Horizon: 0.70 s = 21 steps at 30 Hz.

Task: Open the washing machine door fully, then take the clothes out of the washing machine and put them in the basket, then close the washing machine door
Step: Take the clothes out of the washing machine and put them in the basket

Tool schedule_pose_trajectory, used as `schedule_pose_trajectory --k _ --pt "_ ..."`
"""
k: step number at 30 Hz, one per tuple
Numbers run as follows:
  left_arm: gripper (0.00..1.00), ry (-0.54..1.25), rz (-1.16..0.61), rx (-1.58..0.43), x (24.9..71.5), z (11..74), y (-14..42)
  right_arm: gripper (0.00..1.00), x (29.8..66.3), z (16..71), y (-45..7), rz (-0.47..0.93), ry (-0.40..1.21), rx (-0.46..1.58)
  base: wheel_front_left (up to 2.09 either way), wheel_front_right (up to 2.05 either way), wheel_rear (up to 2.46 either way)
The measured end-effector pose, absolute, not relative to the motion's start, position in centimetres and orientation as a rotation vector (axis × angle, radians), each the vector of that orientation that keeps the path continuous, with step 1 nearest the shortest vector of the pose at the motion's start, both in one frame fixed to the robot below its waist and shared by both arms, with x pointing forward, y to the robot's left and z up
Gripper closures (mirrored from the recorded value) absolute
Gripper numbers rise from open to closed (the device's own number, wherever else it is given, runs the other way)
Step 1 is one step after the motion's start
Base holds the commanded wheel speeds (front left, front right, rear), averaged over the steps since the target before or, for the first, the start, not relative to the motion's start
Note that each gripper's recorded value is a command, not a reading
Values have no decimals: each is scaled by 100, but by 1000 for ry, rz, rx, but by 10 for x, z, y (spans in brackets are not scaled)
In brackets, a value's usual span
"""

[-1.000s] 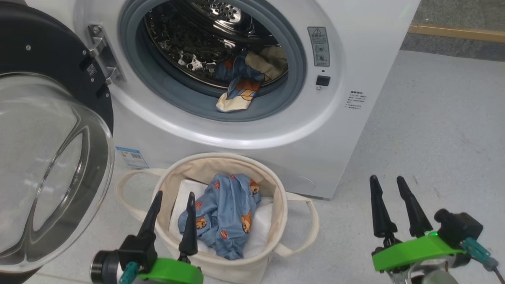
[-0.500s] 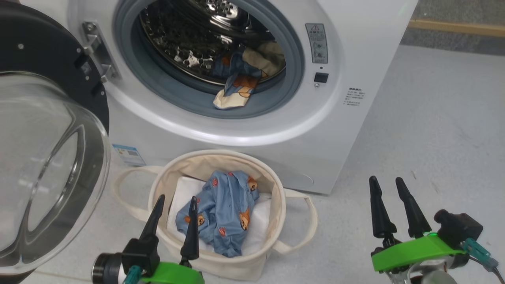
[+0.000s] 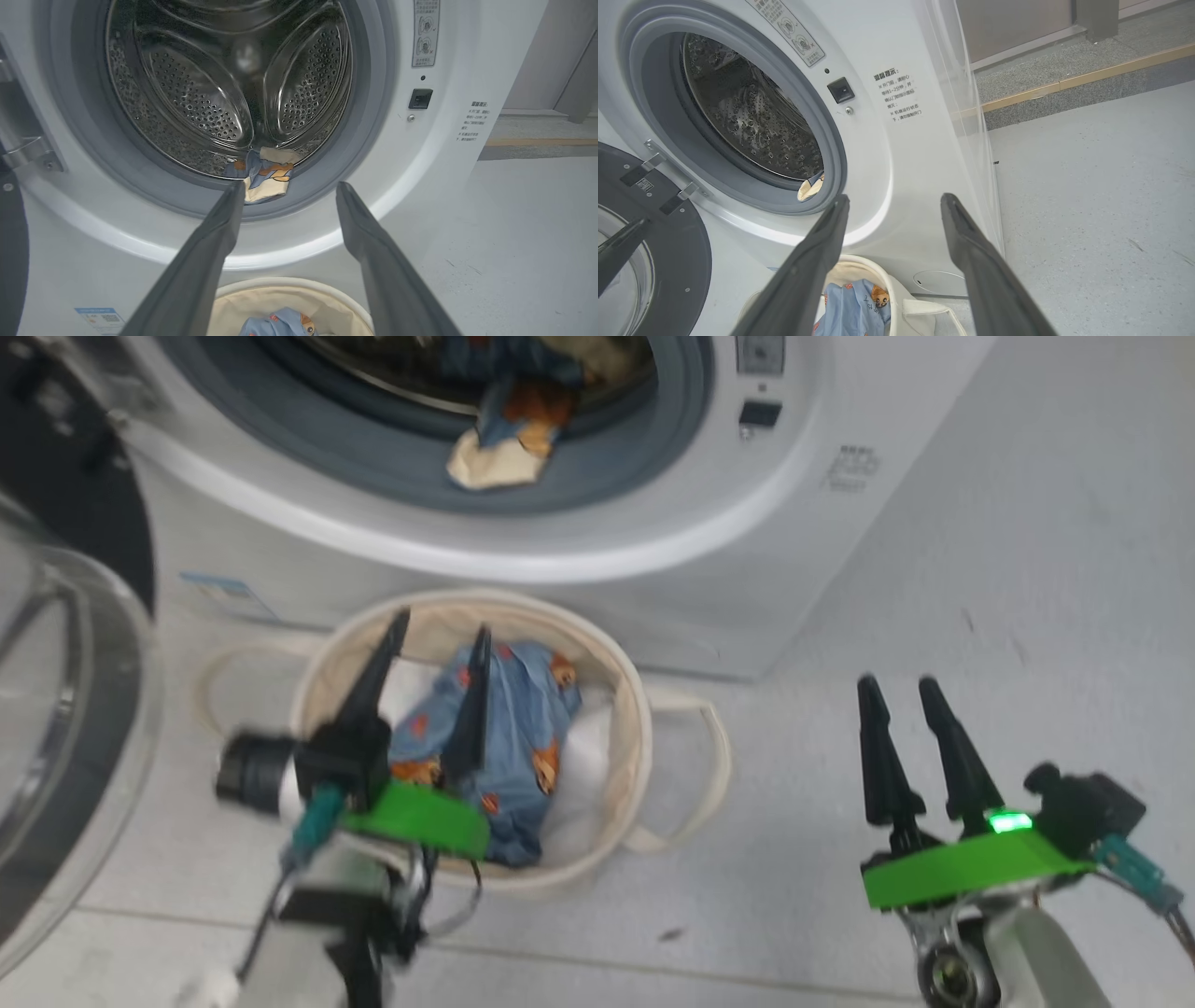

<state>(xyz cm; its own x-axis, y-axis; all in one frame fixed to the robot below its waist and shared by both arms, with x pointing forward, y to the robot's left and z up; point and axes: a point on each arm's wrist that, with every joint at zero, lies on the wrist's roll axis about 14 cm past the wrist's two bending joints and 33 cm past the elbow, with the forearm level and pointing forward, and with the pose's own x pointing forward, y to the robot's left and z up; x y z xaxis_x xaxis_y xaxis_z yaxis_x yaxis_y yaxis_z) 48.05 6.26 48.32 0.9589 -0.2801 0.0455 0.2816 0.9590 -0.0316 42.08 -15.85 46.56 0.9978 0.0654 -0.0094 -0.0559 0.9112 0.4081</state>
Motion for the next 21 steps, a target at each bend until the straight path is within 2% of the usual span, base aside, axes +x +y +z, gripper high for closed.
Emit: schedule_pose_trajectory --k 5,11,21 --pt "0 -57 -386 14 548 472 45 0 446 443 -164 38 60 447 0 0 0" --pt "0 40 -429 16 611 446 35 0 459 428 -185 -18 77 440 0 0 0" --pt "0 204 -484 20 653 412 8 0 452 412 -205 -79 117 429 0 0 0"
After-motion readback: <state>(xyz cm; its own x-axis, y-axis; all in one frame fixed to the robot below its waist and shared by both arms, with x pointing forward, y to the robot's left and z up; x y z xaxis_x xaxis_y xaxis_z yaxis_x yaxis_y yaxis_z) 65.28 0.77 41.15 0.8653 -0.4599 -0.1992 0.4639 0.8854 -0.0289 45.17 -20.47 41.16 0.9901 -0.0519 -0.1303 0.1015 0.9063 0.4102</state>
